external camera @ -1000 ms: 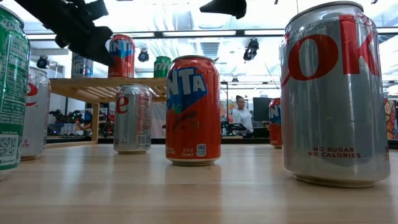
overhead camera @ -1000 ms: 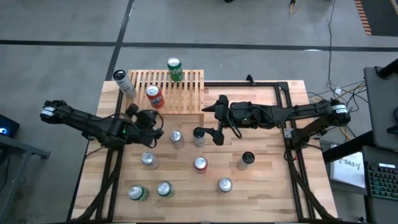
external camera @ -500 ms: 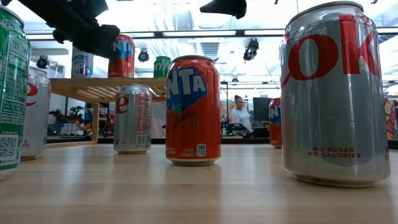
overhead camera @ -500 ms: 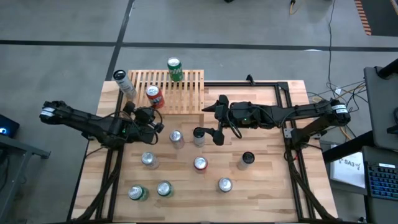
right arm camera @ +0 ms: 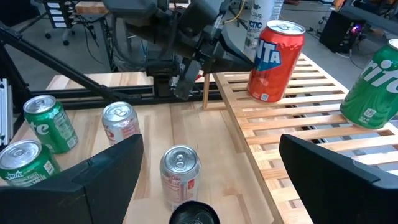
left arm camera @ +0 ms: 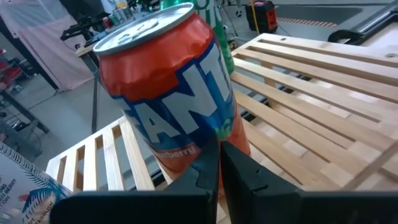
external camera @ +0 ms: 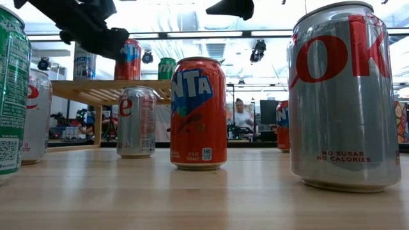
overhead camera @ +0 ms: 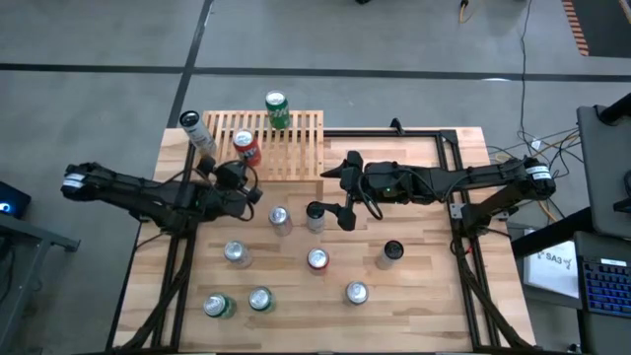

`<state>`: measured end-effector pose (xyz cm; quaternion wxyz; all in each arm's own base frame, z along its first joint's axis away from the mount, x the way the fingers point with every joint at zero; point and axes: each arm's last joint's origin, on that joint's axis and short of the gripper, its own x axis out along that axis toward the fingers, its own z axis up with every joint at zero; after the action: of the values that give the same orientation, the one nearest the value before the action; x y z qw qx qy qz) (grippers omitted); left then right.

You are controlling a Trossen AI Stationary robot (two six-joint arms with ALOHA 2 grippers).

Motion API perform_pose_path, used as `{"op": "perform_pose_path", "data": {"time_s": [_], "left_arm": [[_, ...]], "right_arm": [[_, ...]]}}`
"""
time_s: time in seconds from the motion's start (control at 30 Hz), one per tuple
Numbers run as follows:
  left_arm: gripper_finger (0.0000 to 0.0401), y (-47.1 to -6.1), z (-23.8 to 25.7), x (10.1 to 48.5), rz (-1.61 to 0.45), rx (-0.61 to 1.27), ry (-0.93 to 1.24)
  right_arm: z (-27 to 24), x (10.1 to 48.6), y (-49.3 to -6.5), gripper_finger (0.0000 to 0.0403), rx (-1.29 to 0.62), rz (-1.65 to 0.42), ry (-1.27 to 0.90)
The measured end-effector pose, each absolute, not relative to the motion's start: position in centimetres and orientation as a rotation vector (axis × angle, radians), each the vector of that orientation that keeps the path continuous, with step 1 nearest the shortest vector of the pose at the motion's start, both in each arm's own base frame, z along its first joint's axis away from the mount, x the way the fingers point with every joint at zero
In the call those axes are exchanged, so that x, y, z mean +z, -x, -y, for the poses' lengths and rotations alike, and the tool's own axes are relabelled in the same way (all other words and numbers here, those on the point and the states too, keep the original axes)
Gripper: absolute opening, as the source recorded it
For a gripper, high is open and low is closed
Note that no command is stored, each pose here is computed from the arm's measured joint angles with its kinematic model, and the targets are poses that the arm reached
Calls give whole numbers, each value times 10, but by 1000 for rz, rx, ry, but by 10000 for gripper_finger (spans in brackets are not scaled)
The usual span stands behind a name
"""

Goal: Place canned beverage on shelf
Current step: Put the middle orange soda can on the shelf

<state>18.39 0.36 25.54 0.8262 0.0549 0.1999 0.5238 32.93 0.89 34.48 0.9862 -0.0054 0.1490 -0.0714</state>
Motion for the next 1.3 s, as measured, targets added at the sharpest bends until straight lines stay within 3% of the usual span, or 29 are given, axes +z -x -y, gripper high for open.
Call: {"op": "perform_pose_path", "data": {"time_s": [0.7,0.83,1.07,1.3], "left_arm": [[0,-185,-20,255,-463,1143,-90],[0,-186,-19,255,-489,1081,-66],[0,-195,-12,268,-582,766,-8],[0,-195,-18,277,-480,945,-61]], "right_arm": [[-9,344,-329,364,-142,-304,21],[-9,344,-329,364,-142,-305,21],[-9,343,-329,364,-141,-310,29],[-9,342,-329,364,-140,-312,39]]}}
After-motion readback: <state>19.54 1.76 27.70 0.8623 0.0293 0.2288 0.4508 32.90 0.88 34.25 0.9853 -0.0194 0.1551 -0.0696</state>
